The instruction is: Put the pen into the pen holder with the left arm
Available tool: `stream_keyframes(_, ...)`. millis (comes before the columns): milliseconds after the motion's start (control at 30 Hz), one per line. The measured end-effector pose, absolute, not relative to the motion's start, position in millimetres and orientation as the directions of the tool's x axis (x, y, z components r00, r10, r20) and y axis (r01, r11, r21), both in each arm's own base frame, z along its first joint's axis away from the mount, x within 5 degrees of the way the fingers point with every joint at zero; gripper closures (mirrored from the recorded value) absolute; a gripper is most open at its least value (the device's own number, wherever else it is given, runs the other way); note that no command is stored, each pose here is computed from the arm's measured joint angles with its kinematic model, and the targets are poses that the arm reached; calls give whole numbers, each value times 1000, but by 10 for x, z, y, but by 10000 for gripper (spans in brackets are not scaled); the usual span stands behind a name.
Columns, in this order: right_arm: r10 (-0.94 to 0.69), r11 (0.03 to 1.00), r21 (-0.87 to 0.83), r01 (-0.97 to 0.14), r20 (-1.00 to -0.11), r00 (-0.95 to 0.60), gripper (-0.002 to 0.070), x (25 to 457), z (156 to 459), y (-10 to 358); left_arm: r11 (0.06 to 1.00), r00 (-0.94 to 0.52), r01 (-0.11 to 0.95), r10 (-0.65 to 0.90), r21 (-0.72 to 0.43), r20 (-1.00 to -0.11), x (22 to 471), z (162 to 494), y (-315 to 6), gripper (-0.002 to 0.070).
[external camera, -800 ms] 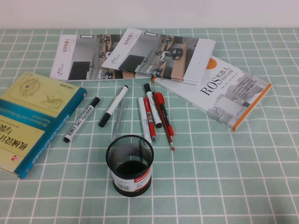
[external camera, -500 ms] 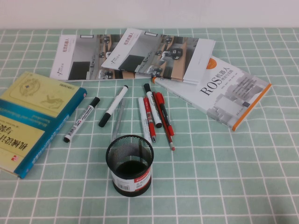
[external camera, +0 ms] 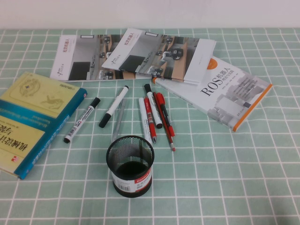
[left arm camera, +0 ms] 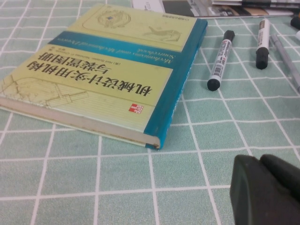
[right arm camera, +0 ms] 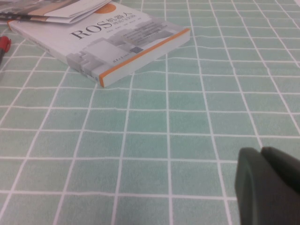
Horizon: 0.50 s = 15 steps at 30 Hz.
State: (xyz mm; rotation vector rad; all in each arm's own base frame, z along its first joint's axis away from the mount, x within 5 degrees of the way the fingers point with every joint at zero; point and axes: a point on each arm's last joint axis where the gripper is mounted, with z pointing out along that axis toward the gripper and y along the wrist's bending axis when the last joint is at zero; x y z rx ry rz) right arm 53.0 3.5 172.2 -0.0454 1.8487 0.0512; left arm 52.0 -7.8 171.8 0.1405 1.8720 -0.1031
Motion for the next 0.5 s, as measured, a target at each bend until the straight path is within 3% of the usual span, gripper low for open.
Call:
stream_keyframes(333, -5, 998, 12, -58, -961, -275, 696, 530, 1722, 35, 989, -275, 148, 36, -6, -961, 526, 1740, -79, 678)
stream_keyframes(500, -5, 998, 12, -58, -961, -275, 696, 530, 1722, 35, 970, -187, 139, -172, -199, -967, 548, 1839, -105, 678)
